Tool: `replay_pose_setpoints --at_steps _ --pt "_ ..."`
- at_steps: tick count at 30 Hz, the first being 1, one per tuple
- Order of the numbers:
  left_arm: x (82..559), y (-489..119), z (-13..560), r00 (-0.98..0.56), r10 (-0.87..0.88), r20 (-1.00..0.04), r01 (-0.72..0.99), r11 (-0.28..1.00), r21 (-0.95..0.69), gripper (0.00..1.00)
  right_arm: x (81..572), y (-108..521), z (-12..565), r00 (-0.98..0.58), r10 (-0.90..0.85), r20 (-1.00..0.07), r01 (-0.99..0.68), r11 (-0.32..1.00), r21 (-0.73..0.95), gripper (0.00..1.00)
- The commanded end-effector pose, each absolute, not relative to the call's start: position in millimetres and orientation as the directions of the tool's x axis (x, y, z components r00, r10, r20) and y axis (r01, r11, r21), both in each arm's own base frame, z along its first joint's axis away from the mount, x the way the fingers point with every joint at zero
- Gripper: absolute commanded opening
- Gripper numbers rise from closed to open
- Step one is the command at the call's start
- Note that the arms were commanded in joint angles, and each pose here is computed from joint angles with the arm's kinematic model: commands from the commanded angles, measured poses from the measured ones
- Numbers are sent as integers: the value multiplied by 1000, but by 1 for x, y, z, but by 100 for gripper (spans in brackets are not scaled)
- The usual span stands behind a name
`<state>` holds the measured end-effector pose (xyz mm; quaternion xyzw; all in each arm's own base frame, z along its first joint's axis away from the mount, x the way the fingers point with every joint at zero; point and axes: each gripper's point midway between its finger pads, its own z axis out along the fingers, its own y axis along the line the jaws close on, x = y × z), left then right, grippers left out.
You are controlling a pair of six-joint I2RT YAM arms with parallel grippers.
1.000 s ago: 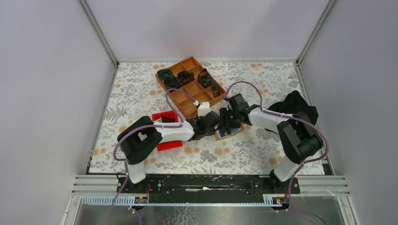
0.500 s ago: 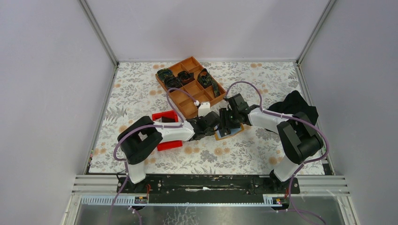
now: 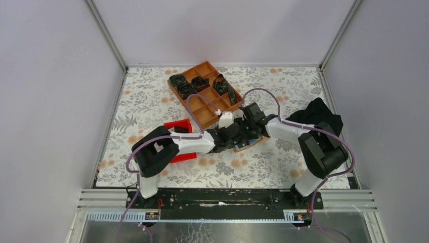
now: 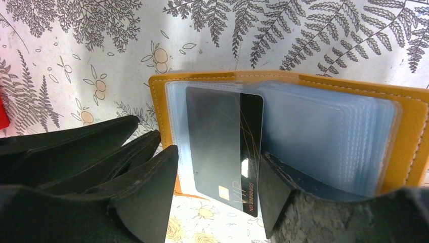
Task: Put the credit cards into the card holder
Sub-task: Insert the credit card into the card holder.
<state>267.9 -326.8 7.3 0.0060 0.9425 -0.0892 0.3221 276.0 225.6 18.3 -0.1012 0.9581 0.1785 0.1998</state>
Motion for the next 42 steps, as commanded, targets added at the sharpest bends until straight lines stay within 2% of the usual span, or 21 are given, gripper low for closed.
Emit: replay_pose_setpoints --at_steps 1,20,33,42 --pt "193 -293 -59 -931 100 -351 118 993 -30 34 236 235 4 -937 -167 -307 -268 907 326 63" --pt "196 -309 -41 -919 17 -394 87 983 -162 34 215 257 -8 -931 -232 -282 -311 909 277 63" --pt "187 -304 -43 -927 -26 -375 56 977 -206 33 196 256 -38 -932 -281 -230 -330 920 211 69" --pt "189 -307 -42 -924 -28 -381 58 975 -213 33 189 243 -57 -938 -297 -180 -319 942 107 66"
